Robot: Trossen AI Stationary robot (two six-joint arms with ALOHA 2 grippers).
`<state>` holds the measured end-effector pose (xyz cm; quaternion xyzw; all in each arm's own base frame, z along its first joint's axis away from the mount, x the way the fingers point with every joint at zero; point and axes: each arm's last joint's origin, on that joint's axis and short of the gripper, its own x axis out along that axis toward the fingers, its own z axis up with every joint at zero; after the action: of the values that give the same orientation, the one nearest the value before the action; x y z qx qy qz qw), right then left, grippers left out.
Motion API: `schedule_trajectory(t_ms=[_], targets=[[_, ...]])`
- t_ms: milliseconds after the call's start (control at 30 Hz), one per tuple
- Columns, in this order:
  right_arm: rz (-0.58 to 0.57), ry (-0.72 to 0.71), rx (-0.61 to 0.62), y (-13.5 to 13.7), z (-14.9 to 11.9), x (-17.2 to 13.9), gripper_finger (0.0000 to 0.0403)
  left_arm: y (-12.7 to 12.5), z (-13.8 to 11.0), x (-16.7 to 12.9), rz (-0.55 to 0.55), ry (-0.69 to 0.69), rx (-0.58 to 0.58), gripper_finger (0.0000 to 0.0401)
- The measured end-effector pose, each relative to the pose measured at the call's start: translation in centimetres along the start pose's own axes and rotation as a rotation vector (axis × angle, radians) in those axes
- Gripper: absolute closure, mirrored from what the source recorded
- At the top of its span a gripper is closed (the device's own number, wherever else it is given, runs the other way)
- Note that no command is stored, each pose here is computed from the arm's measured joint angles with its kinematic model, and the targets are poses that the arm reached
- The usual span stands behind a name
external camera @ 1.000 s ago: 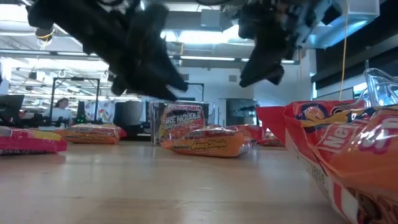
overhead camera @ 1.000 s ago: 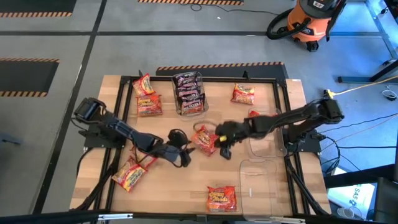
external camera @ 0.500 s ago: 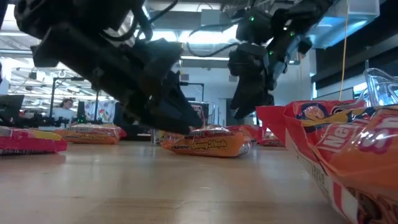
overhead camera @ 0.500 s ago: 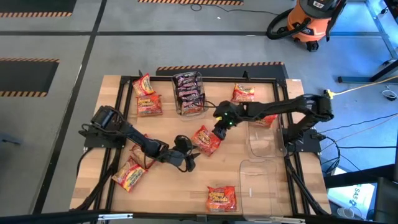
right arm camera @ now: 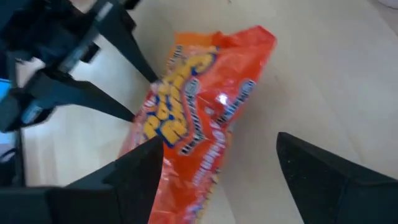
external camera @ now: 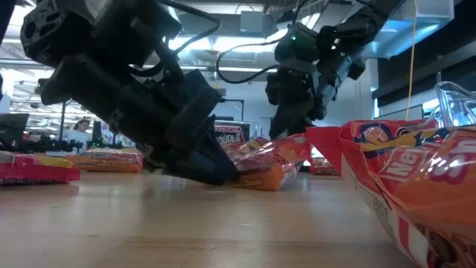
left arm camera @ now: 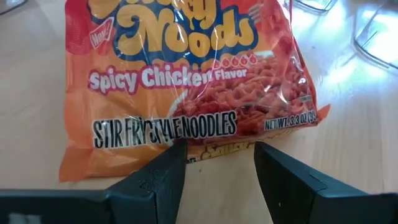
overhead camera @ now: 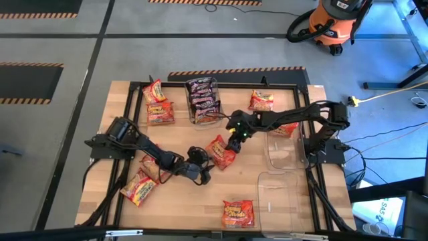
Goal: Sort Maruchan noodles
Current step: Put the orange noodle pack into the middle transparent bin
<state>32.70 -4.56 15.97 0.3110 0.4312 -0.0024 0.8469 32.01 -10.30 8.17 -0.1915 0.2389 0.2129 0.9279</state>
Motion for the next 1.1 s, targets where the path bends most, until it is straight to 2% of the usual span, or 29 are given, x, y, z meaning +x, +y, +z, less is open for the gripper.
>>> schedule_trajectory(t_ms=[467,567,900,1000,1100], targets=[[0.125,0.019,0.102,-0.3,-0.1,3.0,0.0116,0.0,-0.1,0.0,0.003,0.003,-0.007,0.0216],[0.121,0.047,0.124,-0.2,-0.6,3.8,0.0116,0.0,-0.1,0.0,0.003,0.004,-0.007,0.0216],[0.160,0.019,0.116,0.7,-1.0,5.3,0.0118,0.1,-0.1,0.1,0.006,0.000,0.013,0.0216],[0.171,0.012,0.112,0.7,-0.9,5.3,0.0136,0.1,-0.1,0.1,0.007,0.000,0.014,0.0216],[0.176,0.007,0.109,0.7,-0.8,5.3,0.0175,0.1,-0.1,0.1,0.007,-0.001,0.014,0.0216]])
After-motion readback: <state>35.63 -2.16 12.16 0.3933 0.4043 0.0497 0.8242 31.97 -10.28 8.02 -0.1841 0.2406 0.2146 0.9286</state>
